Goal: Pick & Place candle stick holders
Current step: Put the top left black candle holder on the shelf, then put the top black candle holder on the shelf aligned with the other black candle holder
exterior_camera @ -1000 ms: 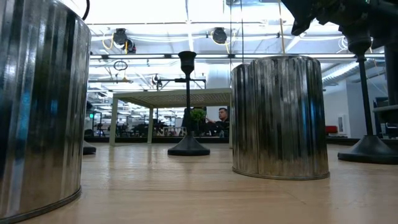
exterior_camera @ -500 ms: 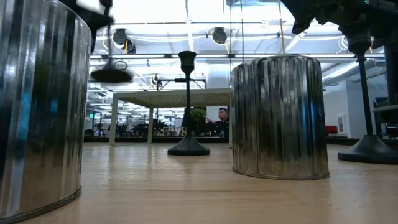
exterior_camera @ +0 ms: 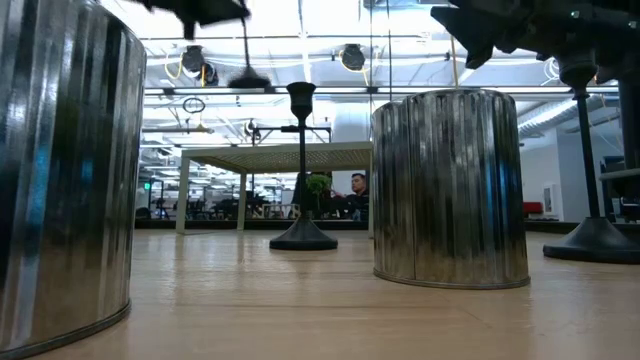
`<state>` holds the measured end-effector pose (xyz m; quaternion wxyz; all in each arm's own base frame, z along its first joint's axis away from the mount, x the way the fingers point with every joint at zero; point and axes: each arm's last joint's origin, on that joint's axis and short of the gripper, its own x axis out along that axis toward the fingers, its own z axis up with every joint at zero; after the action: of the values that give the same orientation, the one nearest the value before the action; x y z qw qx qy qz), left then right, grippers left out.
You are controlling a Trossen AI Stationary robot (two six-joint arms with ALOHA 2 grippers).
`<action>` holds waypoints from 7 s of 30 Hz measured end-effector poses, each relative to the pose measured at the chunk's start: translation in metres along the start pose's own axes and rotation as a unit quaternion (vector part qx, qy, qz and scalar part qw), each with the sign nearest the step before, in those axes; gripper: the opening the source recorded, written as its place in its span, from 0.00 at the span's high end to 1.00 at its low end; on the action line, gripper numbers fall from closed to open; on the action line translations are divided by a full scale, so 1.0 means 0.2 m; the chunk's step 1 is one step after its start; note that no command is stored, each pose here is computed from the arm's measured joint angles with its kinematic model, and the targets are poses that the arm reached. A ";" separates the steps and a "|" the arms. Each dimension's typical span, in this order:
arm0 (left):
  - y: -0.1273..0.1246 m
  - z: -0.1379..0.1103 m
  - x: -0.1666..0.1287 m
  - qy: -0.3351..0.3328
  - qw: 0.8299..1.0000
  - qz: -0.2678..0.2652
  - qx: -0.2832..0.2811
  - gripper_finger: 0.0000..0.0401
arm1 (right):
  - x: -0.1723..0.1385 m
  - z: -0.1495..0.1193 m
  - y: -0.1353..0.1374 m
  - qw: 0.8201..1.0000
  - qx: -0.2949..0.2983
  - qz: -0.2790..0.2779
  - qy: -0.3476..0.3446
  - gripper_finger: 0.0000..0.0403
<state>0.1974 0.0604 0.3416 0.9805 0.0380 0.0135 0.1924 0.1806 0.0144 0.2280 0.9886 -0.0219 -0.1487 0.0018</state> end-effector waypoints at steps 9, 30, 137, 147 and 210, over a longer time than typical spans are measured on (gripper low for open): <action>0.41 -0.21 0.25 0.040 0.991 0.123 -0.034 0.97 | 0.02 -0.05 0.00 0.999 0.027 0.001 0.023 0.58; 0.62 -0.39 0.33 0.073 0.988 0.122 -0.067 0.85 | 0.03 -0.11 0.01 0.998 0.023 0.003 0.052 0.58; -0.66 -0.96 0.37 0.133 0.962 -0.235 -0.040 0.97 | 0.02 -0.16 0.03 0.993 0.029 0.032 0.108 0.37; -0.63 -0.74 0.31 0.086 0.962 -0.254 -0.057 0.97 | 0.02 -0.16 0.03 0.993 0.029 0.032 0.108 0.37; 0.23 -0.44 0.63 0.034 0.988 0.138 -0.054 0.96 | 0.02 -0.17 0.02 0.992 0.023 0.032 0.116 0.37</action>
<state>0.2930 0.1574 0.2556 0.9441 -0.0201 0.0314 0.3274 0.1949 0.0179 0.1972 0.9989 -0.0037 -0.0325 0.0347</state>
